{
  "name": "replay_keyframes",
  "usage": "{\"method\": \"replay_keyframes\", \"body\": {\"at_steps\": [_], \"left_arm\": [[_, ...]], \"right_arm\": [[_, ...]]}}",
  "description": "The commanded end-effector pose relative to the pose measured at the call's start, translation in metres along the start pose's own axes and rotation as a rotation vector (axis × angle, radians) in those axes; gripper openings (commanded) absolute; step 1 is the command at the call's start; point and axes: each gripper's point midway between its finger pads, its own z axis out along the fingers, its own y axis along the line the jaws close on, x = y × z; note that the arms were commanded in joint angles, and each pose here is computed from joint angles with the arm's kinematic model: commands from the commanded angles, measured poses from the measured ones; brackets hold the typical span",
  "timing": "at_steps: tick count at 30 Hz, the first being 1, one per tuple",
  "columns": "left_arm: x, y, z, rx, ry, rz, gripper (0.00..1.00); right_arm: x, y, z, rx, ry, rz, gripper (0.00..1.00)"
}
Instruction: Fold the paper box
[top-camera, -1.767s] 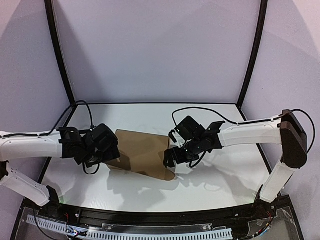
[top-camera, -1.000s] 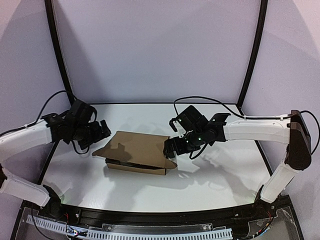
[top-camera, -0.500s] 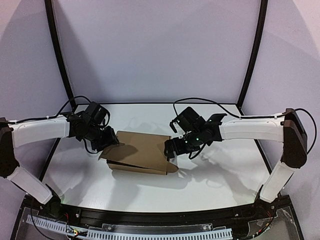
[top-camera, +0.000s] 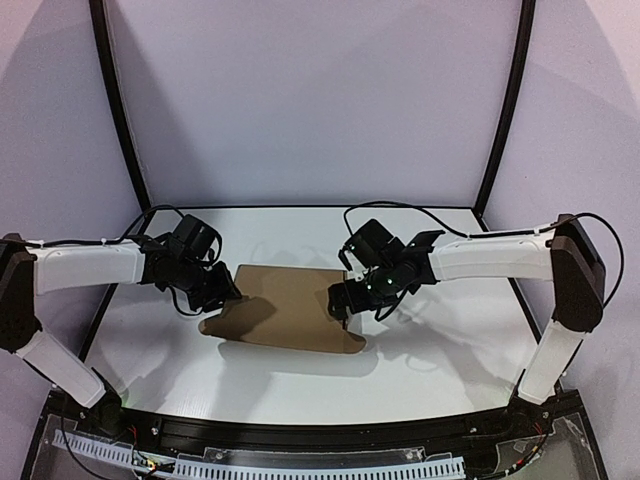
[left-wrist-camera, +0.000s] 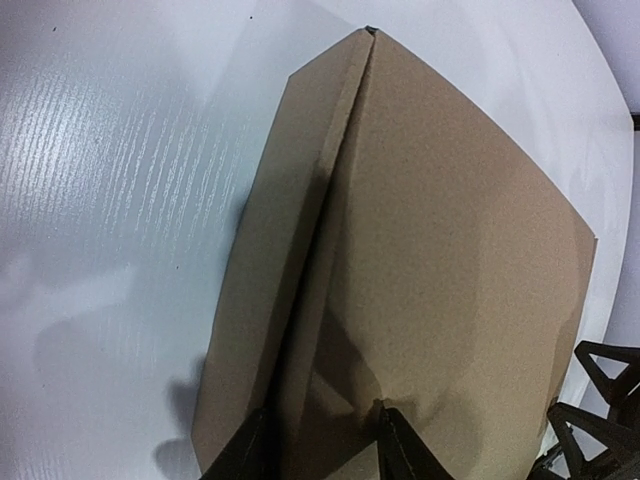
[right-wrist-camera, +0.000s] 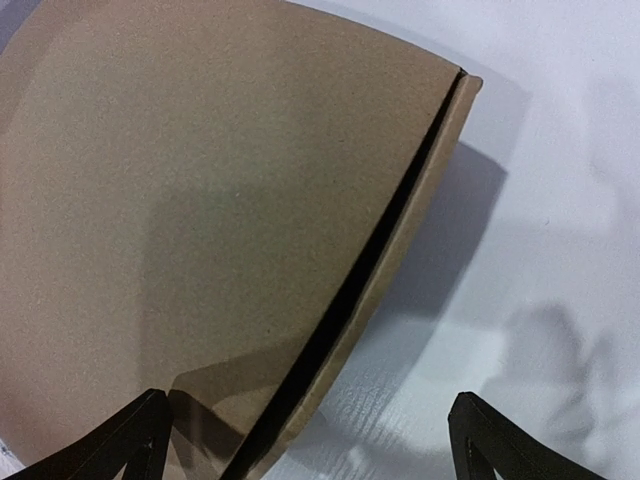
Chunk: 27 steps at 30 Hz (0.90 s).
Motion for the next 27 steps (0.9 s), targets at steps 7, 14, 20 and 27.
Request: {"method": "replay_keyframes", "body": {"at_steps": [7,14,20,27], "left_arm": [[0.018,0.062,0.015,-0.299,0.053,0.062,0.32],[0.005,0.051,-0.005,-0.404,0.036,0.173,0.38],[-0.015,0.028,-0.030,-0.398,-0.017,0.210,0.40],[-0.025,0.021,-0.049,-0.391,-0.072,0.233,0.52]], "right_arm": [[0.023,-0.022,0.023,0.063,0.068,0.014,0.98],[0.021,-0.025,0.021,0.065,0.063,0.021,0.98],[0.016,-0.021,0.016,0.049,0.048,0.023,0.97],[0.013,-0.020,0.013,0.038,0.038,0.027,0.97]]}}
